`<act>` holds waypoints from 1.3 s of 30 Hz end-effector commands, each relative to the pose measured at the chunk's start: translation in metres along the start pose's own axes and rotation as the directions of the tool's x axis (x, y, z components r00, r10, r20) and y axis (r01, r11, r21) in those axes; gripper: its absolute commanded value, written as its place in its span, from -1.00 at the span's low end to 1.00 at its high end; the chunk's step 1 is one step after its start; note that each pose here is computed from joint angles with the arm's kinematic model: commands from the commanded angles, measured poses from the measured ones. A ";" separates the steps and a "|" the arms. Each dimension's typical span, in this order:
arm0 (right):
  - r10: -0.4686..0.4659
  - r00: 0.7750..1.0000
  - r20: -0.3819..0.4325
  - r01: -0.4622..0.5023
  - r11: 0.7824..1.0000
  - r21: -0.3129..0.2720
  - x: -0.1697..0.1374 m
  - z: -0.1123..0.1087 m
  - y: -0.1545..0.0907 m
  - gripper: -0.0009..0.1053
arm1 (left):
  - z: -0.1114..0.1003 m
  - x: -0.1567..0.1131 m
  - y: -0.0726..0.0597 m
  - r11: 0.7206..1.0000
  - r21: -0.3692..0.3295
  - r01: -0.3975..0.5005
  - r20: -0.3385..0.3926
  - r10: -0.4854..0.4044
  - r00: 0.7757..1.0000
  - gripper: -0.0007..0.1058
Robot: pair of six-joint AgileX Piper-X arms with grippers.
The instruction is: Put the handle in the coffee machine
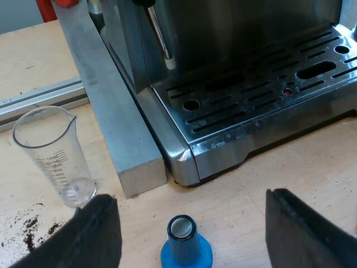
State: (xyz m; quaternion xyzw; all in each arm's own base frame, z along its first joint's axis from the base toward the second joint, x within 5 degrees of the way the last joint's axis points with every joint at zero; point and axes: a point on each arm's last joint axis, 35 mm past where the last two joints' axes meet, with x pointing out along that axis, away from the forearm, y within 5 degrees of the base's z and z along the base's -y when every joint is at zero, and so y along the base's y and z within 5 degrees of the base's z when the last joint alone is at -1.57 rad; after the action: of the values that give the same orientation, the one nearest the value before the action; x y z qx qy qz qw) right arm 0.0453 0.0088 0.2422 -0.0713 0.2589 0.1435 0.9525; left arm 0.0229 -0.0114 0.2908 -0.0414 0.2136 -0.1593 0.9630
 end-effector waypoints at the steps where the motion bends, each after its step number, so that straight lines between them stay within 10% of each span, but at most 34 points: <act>1: -0.002 1.000 0.007 0.002 1.000 -0.012 -0.001 0.003 0.000 0.46 | 0.003 0.002 0.001 1.000 0.003 -0.006 0.005 0.006 1.000 0.10; 6: -0.002 1.000 0.007 0.002 1.000 0.005 -0.001 0.003 0.000 0.46 | 0.003 0.002 0.001 1.000 0.003 0.001 0.005 -0.001 1.000 0.10; 9: 0.002 0.999 0.047 -0.008 0.992 0.122 -0.002 0.007 -0.001 0.46 | 0.003 0.002 0.000 1.000 0.003 0.023 0.005 -0.023 1.000 0.10; 25: 0.027 0.998 0.054 -0.034 0.992 0.119 -0.024 0.058 -0.005 0.46 | 0.009 -0.007 -0.007 0.992 0.014 0.129 0.025 -0.129 0.991 0.10; 31: 0.159 0.987 -0.039 -0.155 0.984 0.090 -0.017 0.086 -0.009 0.46 | 0.022 0.001 -0.006 0.986 0.012 0.164 -0.037 -0.164 0.986 0.10; 39: 0.338 0.928 -0.154 -0.349 0.936 -0.045 -0.002 0.110 -0.007 0.31 | 0.036 0.021 -0.005 0.932 0.043 0.359 -0.185 -0.345 0.920 0.29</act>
State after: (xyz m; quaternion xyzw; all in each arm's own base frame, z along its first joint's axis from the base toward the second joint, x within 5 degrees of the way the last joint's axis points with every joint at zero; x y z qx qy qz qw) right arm 0.0993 0.0218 0.3315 -0.0544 0.3407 0.2873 0.8936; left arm 0.0543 -0.0216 0.3125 -0.0330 0.2839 -0.3228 0.9023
